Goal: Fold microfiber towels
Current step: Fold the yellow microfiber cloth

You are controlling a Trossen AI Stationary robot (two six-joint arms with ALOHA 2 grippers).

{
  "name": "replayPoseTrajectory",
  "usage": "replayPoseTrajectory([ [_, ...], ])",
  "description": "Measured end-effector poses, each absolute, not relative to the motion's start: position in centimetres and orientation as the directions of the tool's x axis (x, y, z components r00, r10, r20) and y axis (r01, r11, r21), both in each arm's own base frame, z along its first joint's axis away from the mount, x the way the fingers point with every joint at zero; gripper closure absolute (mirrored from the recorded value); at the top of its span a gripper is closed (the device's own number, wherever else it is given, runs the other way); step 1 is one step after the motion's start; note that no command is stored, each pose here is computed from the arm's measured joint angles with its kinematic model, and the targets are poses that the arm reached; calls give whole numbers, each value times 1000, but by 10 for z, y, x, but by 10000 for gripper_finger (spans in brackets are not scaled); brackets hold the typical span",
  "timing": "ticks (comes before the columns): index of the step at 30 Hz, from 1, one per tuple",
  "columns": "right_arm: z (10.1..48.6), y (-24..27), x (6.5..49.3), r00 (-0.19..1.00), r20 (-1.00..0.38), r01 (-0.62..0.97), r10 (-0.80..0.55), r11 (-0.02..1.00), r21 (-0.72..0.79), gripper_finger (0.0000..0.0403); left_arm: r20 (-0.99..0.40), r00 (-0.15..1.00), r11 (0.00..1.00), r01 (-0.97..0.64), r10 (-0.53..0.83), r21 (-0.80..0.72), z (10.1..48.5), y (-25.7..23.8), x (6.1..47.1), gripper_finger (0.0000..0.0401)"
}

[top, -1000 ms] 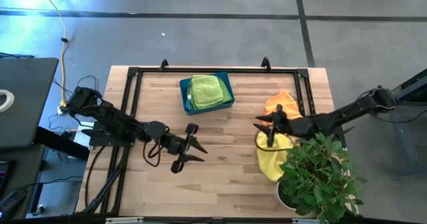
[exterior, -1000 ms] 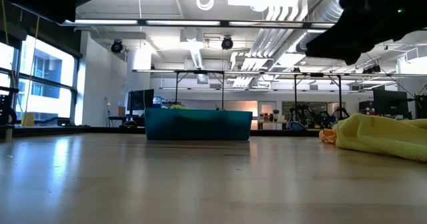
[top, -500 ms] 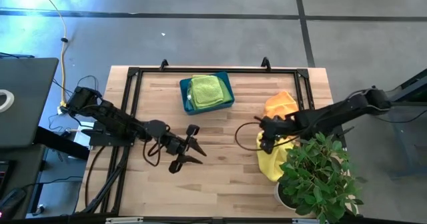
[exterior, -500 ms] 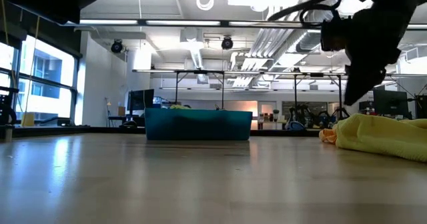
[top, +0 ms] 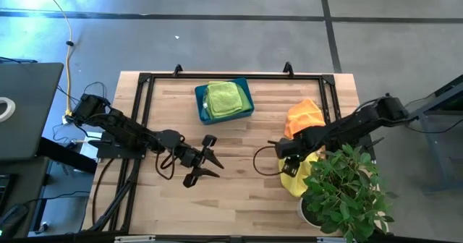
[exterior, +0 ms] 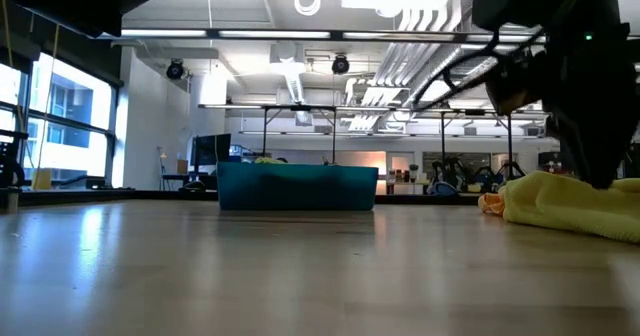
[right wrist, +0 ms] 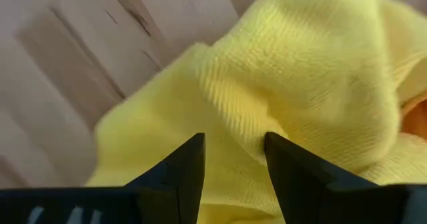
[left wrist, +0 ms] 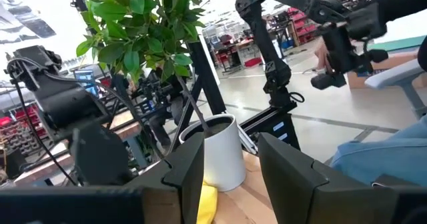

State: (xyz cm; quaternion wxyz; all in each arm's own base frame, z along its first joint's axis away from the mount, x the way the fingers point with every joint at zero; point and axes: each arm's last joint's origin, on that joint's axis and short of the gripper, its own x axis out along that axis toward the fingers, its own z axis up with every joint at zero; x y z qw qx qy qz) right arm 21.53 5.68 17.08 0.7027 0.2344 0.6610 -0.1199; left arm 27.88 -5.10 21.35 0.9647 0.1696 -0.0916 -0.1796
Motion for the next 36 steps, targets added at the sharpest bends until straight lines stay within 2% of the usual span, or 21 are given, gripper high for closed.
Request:
replayPoseTrajectory([
  [3, 160, 60, 220, 70, -990, 454, 127, 879, 144, 254, 116, 919, 878, 315, -377, 360, 213, -51, 279, 270],
  [6, 151, 61, 231, 119, -988, 381, 100, 914, 138, 254, 116, 919, 878, 315, -377, 360, 213, -51, 279, 270],
  [9, 144, 64, 248, 244, -967, 261, 74, 955, 139, 254, 116, 919, 878, 315, -377, 360, 213, -51, 279, 270],
  [14, 140, 66, 285, 544, -839, 72, 5, 996, 53, 254, 116, 919, 878, 315, -377, 360, 213, -51, 279, 270],
  [18, 146, 62, 301, 680, -734, 37, -8, 999, 23, 254, 116, 919, 881, 317, -377, 350, 213, -51, 279, 270],
  [22, 166, 58, 294, 698, -716, 107, -11, 990, 89, 254, 116, 919, 886, 321, -377, 335, 213, -51, 279, 270],
  [25, 182, 58, 278, 667, -745, 165, 17, 971, 170, 254, 115, 919, 886, 321, -377, 335, 213, -51, 279, 270],
  [29, 197, 69, 258, 608, -775, 213, 173, 905, 369, 254, 113, 920, 886, 321, -376, 335, 213, -51, 279, 270],
  [32, 197, 86, 246, 532, -793, 153, 296, 888, 434, 254, 112, 920, 886, 321, -376, 334, 213, -51, 279, 270],
  [36, 186, 110, 232, 402, -852, -6, 334, 932, 362, 254, 112, 920, 887, 322, -376, 331, 213, -51, 279, 270],
])
